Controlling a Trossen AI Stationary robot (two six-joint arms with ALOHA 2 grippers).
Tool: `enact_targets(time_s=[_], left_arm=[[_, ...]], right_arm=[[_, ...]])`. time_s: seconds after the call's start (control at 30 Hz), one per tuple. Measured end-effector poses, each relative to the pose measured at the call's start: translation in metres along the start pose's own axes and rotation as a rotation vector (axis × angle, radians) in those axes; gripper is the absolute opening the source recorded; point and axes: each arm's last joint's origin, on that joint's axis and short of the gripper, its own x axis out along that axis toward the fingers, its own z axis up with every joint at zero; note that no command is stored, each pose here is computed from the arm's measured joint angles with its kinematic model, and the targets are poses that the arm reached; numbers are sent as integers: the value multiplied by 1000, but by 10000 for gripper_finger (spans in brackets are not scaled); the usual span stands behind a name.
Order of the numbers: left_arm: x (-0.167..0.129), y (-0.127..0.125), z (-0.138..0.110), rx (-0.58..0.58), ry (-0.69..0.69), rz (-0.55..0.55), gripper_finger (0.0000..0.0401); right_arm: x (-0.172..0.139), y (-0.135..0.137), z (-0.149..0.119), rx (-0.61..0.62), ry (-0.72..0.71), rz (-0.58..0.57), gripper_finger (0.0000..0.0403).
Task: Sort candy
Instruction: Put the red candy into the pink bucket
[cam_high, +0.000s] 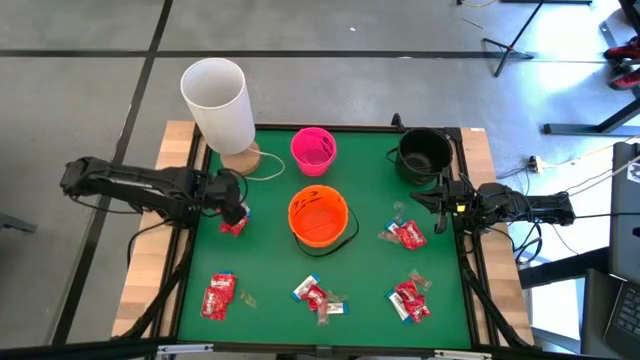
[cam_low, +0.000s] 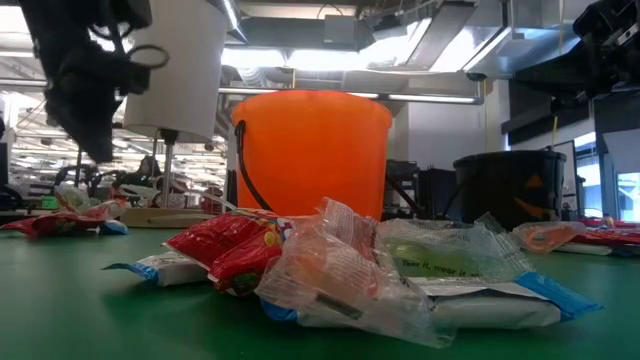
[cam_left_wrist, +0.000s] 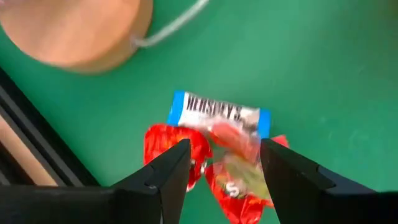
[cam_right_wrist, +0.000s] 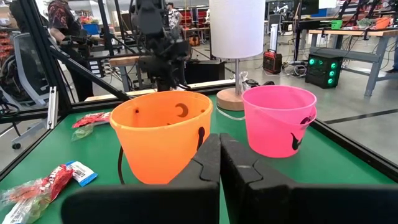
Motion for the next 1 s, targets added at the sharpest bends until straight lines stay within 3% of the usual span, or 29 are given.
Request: enact_targets(time_s=[0.23,0.63,1.0], left_arm=[[21,5,-4,-106,28,-5,185],[39,17,-2,-180,27,19,185],[54,18,-6,-231,26,-30,185]], right_arm=[[0,0,0,0,0,0,1],[0,0,0,0,-1,0,1],[0,0,0,0,0,0,1]])
